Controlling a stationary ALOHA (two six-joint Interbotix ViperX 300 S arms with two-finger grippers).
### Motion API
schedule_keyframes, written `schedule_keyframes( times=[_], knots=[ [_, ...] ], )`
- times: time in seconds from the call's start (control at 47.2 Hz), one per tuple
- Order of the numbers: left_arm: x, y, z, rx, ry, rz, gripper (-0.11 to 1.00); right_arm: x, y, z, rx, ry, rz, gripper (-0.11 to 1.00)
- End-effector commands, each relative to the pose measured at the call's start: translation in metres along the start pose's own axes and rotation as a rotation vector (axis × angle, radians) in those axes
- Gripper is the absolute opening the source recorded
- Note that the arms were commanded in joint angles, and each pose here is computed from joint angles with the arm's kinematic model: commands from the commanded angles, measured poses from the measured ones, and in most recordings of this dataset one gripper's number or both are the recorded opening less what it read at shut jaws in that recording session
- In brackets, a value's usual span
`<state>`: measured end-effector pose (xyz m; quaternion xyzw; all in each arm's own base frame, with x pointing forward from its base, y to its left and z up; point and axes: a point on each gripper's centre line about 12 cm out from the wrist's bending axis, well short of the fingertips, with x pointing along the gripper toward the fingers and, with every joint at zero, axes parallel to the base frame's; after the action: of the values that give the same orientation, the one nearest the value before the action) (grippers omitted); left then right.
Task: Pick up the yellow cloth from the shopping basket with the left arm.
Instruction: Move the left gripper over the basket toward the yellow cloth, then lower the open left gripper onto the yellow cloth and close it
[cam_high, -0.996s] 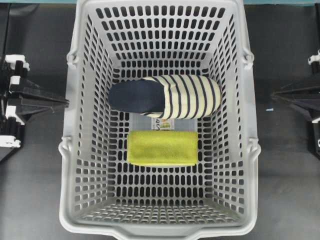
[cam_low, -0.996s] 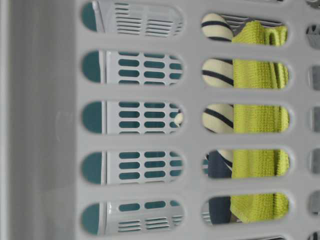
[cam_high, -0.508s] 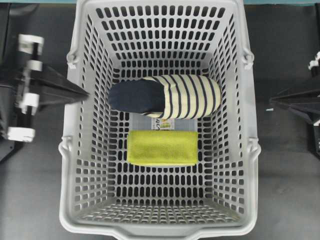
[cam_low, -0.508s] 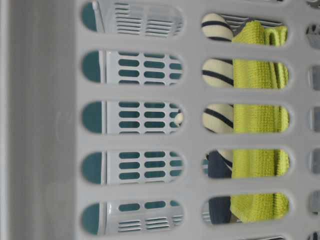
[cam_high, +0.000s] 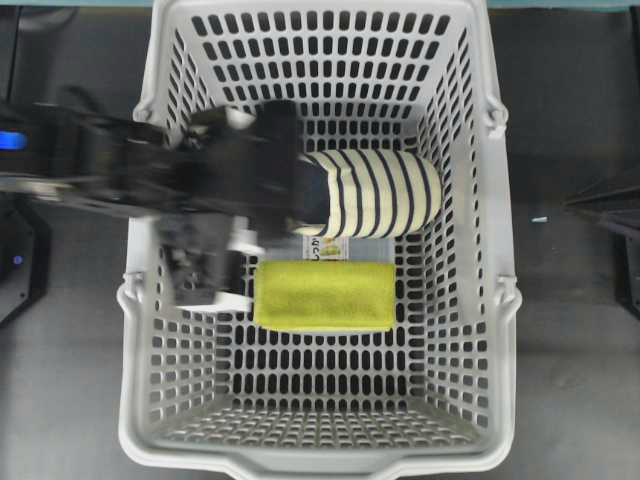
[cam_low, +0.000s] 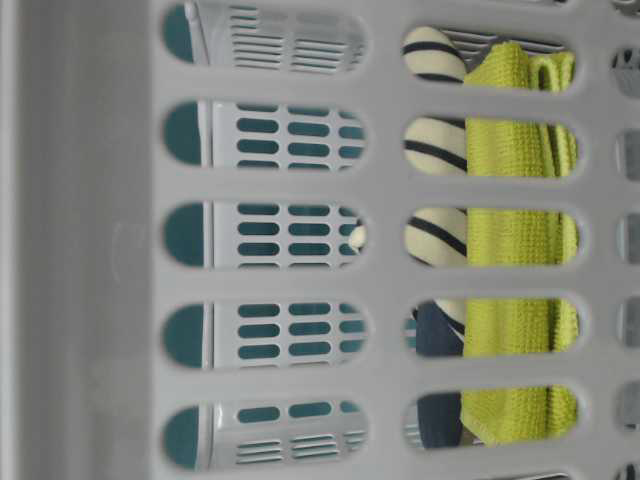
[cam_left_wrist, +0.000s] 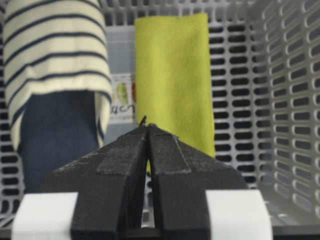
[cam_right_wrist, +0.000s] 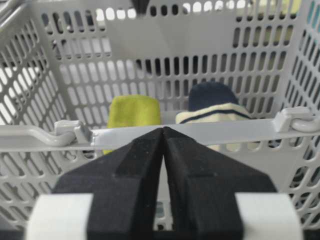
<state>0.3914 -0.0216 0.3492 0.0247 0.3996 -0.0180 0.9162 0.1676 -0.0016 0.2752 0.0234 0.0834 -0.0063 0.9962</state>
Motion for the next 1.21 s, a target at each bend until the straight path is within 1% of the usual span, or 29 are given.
schedule_keyframes(
  times=[0.0, 0.106, 0.233, 0.275, 0.297, 0.339, 0.381, 0.445, 0.508, 0.551, 0.614, 0.657, 0.742, 0.847, 0.953, 1.144, 1.186],
  knots=[
    [-0.001, -0.001, 0.016, 0.003, 0.009, 0.002, 0.00, -0.001, -0.001, 0.010, 0.006, -0.028, -0.006, 0.06],
    [0.014, -0.001, 0.016, -0.005, 0.058, 0.003, 0.00, -0.001, -0.001, 0.010, 0.008, -0.028, -0.009, 0.31],
    [0.032, -0.006, 0.012, -0.007, 0.102, -0.004, 0.01, -0.002, 0.000, 0.011, 0.010, -0.037, -0.001, 0.66],
    [0.040, -0.010, 0.010, -0.002, 0.122, -0.009, 0.03, -0.002, 0.000, 0.011, 0.010, -0.040, 0.000, 0.74],
    [0.042, -0.011, 0.009, -0.001, 0.128, -0.009, 0.07, -0.002, 0.000, 0.011, 0.010, -0.042, 0.000, 0.76],
    [0.047, -0.013, 0.008, -0.002, 0.137, -0.012, 0.16, -0.003, 0.000, 0.012, 0.010, -0.046, 0.000, 0.76],
    [0.052, -0.016, 0.006, -0.005, 0.149, -0.016, 0.28, -0.003, 0.000, 0.012, 0.009, -0.046, 0.001, 0.75],
    [0.060, -0.020, 0.004, -0.007, 0.165, -0.019, 0.47, -0.003, 0.000, 0.013, 0.010, -0.048, 0.000, 0.73],
    [0.072, -0.023, -0.001, -0.024, 0.189, -0.020, 0.67, -0.003, 0.000, 0.011, 0.010, -0.045, 0.000, 0.73],
    [0.080, -0.023, -0.006, -0.031, 0.212, -0.018, 0.78, -0.003, 0.000, 0.011, 0.010, -0.045, 0.000, 0.73],
    [0.091, -0.024, -0.012, -0.037, 0.240, -0.017, 0.88, -0.003, 0.000, 0.012, 0.010, -0.046, 0.000, 0.73],
    [0.097, -0.025, -0.015, -0.035, 0.255, -0.016, 0.90, -0.003, 0.000, 0.012, 0.010, -0.046, -0.002, 0.73],
    [0.110, -0.026, -0.021, -0.034, 0.274, -0.016, 0.88, -0.003, 0.000, 0.012, 0.010, -0.048, -0.003, 0.73],
    [0.129, -0.028, -0.026, -0.023, 0.278, -0.019, 0.89, -0.003, 0.000, 0.012, 0.010, -0.048, -0.003, 0.73],
    [0.146, -0.030, -0.037, -0.017, 0.296, -0.021, 0.89, -0.003, 0.000, 0.011, 0.010, -0.046, -0.003, 0.73],
    [0.154, -0.030, -0.047, -0.017, 0.304, -0.022, 0.88, -0.003, 0.000, 0.011, 0.010, -0.045, -0.003, 0.73],
    [0.155, -0.030, -0.050, -0.027, 0.306, -0.019, 0.88, -0.003, 0.000, 0.011, 0.010, -0.045, -0.003, 0.72]
  ],
)
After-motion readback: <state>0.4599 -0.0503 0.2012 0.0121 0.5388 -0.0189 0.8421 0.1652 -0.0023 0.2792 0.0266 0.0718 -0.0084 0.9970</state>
